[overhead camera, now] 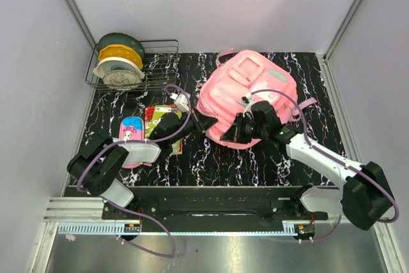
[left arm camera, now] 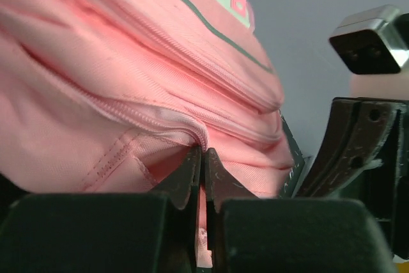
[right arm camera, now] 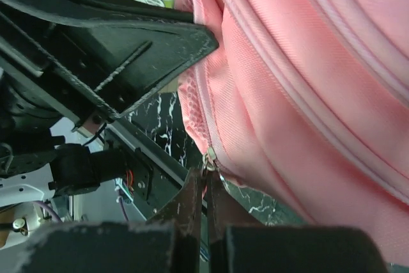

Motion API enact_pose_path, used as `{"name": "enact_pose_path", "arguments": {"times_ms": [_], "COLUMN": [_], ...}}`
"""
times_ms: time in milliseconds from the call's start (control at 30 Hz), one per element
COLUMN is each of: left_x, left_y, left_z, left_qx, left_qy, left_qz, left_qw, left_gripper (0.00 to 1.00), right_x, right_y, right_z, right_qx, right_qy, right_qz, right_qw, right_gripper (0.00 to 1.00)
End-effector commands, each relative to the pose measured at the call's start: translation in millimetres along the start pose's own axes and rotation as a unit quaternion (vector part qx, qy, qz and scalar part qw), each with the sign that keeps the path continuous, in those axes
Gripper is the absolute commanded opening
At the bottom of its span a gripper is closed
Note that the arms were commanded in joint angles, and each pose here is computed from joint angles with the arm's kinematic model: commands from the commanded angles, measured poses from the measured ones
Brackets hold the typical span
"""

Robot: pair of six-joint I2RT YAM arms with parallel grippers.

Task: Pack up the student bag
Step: Unzip the student bag at the center of the board.

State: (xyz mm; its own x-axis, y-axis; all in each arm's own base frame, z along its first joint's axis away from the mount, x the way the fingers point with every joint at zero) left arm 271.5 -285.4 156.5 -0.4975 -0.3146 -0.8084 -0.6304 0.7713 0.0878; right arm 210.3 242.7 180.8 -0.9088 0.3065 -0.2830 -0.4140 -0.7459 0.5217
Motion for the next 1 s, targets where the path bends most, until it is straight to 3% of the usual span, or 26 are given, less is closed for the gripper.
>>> {"name": "enact_pose_path", "arguments": {"times_ms": [0,200,400,433,500,567,633,733,867,900,967], "left_x": [-27,-28,-26,-24,-20,-18,-17,-14,-12,-5,-1], "left_y": [-5,-9,-20,-18,-15,-11,-5,-2,11,15,20], "left_z": [-49,-59,-89,-89,-81,-77,-73,-64,-57,-52,-49], "left_qx": [0.098,0.106,0.137,0.139,0.121,0.105,0.091,0.062,0.037,0.028,0.025], "left_qy": [-0.008,-0.018,-0.023,-0.018,-0.022,-0.030,-0.041,-0.063,-0.099,-0.099,-0.106], "left_qz": [-0.047,-0.041,-0.038,-0.038,-0.031,-0.027,-0.021,-0.001,0.017,0.032,0.041], "left_qw": [0.994,0.993,0.990,0.989,0.992,0.994,0.995,0.996,0.994,0.994,0.993], "left_gripper": [0.00,0.00,0.00,0.04,0.28,0.37,0.57,0.67,0.73,0.74,0.75], "right_x": [-7,-30,-26,-26,-30,-33,-34,-30,-25,-24,-19], "right_y": [0,26,12,10,14,19,18,9,-6,-8,-16], "right_z": [46,32,53,45,32,14,-4,-24,-38,-39,-41], "right_qx": [-0.079,0.008,-0.042,-0.030,-0.004,0.031,0.058,0.080,0.080,0.076,0.062], "right_qy": [0.021,0.062,0.050,0.047,0.042,0.033,0.020,0.011,-0.010,-0.013,-0.020], "right_qz": [-0.020,-0.086,-0.028,-0.039,-0.067,-0.098,-0.108,-0.108,-0.100,-0.096,-0.078], "right_qw": [0.996,0.994,0.997,0.998,0.997,0.994,0.992,0.991,0.992,0.992,0.995], "right_gripper": [0.00,0.00,0.00,0.00,0.00,0.00,0.00,0.00,0.01,0.04,0.19]}}
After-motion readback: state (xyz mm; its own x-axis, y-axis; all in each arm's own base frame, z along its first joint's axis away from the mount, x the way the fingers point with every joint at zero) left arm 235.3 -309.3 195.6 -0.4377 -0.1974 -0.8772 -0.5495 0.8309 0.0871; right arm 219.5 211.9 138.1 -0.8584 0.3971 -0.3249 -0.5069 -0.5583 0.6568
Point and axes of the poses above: each gripper's point midway between its finger pads, its own y axis back along the fingers, its own z axis along the line the jaws close on, x = y × z, the point moved 4 cm from there along y, back along the fingers, and after that the axes turned 12 degrees about -y, right-handed, at the moved point
